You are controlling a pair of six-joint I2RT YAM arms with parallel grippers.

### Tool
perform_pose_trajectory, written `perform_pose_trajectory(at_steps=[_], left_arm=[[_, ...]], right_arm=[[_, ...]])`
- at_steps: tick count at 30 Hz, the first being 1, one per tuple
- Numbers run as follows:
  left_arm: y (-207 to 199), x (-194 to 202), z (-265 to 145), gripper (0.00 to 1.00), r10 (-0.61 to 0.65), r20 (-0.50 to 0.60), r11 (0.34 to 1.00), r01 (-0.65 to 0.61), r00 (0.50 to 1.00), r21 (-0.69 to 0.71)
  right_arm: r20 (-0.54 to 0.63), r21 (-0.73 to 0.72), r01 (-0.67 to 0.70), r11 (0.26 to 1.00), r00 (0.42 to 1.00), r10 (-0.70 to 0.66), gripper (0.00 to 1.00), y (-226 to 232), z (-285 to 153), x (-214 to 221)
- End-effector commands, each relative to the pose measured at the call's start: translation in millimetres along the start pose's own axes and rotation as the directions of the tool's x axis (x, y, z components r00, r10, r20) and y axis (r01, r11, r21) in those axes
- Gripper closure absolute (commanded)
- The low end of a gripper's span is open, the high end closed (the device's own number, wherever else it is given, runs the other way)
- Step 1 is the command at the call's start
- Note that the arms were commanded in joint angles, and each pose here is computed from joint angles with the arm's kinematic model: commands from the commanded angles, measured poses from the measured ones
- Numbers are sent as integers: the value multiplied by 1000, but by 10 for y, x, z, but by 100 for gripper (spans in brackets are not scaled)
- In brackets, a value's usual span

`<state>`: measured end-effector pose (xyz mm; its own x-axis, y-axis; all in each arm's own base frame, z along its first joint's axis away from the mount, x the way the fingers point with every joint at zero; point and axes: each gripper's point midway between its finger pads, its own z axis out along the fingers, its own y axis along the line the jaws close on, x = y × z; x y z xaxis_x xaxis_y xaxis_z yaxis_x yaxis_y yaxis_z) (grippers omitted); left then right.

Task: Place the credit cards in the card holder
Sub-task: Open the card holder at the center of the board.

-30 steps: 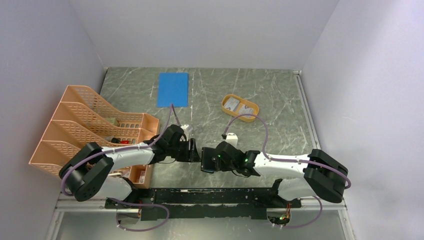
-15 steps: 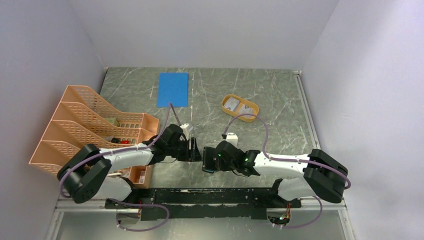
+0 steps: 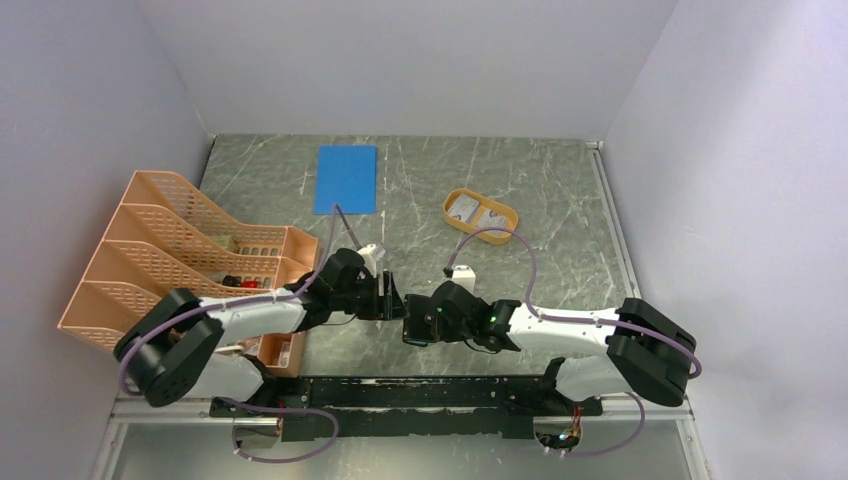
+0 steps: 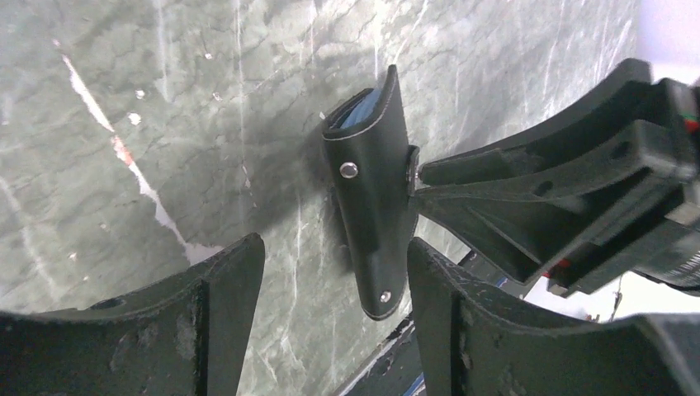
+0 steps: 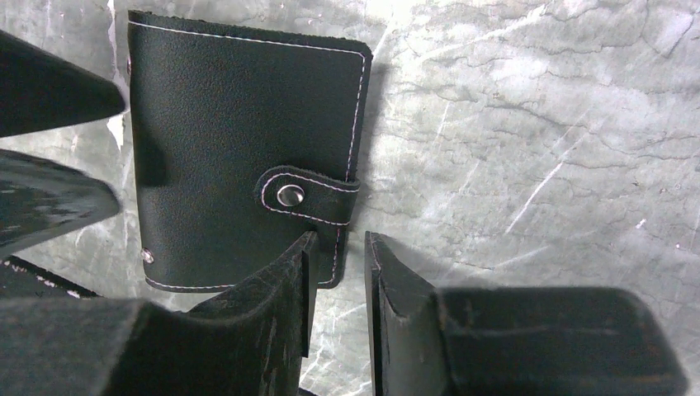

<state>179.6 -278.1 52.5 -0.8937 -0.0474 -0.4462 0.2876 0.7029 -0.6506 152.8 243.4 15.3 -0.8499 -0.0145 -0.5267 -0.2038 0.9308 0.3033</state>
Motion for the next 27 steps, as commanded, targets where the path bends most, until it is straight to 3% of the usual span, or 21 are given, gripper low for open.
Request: perform_pose_trajectory(at_steps=[1,7,16,25,27], left_arm=[[-233,-11,151,33,15,-31,992,-11,999,127],[-310,29,220,39,11,-54,981,0,998,193],[-427,45,211,62,21,-62,965,-4,998,263],[-385,75,241,84,24,-72,968,-5,997,249],[-372,91,251,79,23,-78,970,-3,997,245]], right_arm=[[-59,128,45,991,998,-38,70,-410,43,212],[-56,112,37,993,998,-31,70,-384,42,213],[-52,90,37,995,998,-32,70,-315,59,182],[-39,67,40,997,999,-37,70,-249,23,122],[-38,63,40,997,999,-38,70,-240,17,116]])
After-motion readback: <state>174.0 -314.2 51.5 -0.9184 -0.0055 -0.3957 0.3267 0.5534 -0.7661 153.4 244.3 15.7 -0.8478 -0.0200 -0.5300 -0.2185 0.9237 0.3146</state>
